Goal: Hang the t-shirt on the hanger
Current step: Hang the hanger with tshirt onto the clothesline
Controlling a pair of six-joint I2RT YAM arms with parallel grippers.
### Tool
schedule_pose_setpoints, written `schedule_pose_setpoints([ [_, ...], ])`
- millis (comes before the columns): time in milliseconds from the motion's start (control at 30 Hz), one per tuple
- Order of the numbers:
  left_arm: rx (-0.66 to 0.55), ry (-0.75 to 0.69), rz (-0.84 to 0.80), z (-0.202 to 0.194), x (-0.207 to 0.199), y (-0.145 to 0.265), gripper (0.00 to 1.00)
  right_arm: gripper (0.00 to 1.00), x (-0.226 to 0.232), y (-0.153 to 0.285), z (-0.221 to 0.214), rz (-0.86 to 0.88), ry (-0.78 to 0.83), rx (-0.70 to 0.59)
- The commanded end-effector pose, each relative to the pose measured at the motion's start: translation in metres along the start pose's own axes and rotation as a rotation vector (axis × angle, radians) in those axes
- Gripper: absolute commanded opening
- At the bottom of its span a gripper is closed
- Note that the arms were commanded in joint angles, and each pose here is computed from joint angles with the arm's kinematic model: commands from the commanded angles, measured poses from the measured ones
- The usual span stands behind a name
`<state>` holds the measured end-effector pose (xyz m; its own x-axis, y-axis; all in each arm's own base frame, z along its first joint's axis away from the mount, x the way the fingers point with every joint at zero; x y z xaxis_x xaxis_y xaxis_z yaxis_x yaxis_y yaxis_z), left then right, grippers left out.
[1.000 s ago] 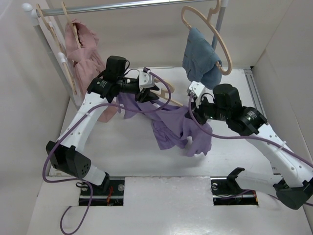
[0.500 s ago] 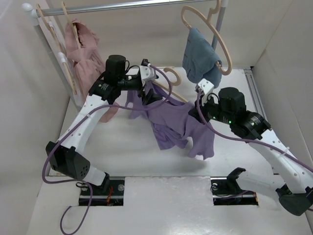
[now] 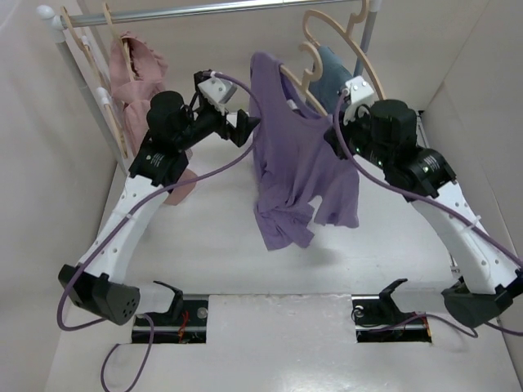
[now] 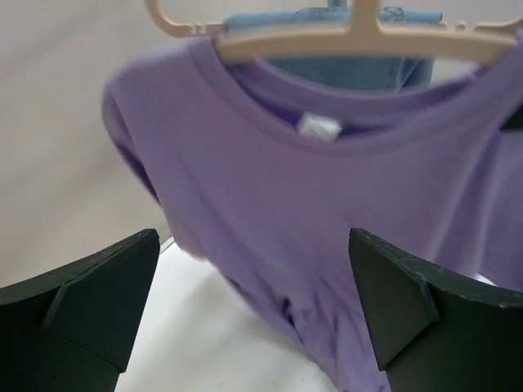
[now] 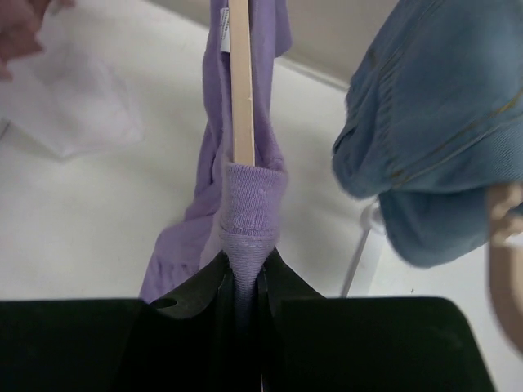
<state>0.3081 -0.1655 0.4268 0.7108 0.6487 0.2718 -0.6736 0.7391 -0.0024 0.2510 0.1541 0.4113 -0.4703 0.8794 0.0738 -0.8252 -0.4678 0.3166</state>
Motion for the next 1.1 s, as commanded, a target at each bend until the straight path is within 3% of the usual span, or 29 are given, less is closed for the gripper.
schedule_pose_setpoints([
  [0,-0.07,0.032,0.087,0.017,0.0,0.019,1.0,0.0,-0.008,-0.001,0.06,-0.084,-0.038,-0.213],
  [267,0.022,0.046,0.088,-0.015,-0.017,0.043,1.0,0.0,-0.013,-0.017,0.123,-0.117,-0.051,-0.38],
  [533,0.09,0.071,0.101,-0.043,-0.027,0.055,1.0,0.0,-0.022,-0.045,0.147,-0.138,-0.078,-0.418],
  [867,0.103,0.065,0.107,-0.049,-0.028,0.057,1.0,0.0,-0.035,-0.096,0.108,-0.176,-0.14,-0.26],
  [1067,0.101,0.065,0.098,-0.05,-0.03,0.056,1.0,0.0,-0.033,-0.096,0.093,-0.16,-0.158,-0.227],
])
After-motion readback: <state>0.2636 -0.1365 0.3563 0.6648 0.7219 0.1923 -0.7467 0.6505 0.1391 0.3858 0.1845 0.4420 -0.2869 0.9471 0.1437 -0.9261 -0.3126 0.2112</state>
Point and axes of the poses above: each gripper's point midway between its finger pads, its own y axis back along the fingers, its own x axis along the line the jaws close on, z = x × y, the point moved 8 cm from there along y, back along the fingers, and after that the axes turned 6 degrees about -y, right-handed, at the moved point
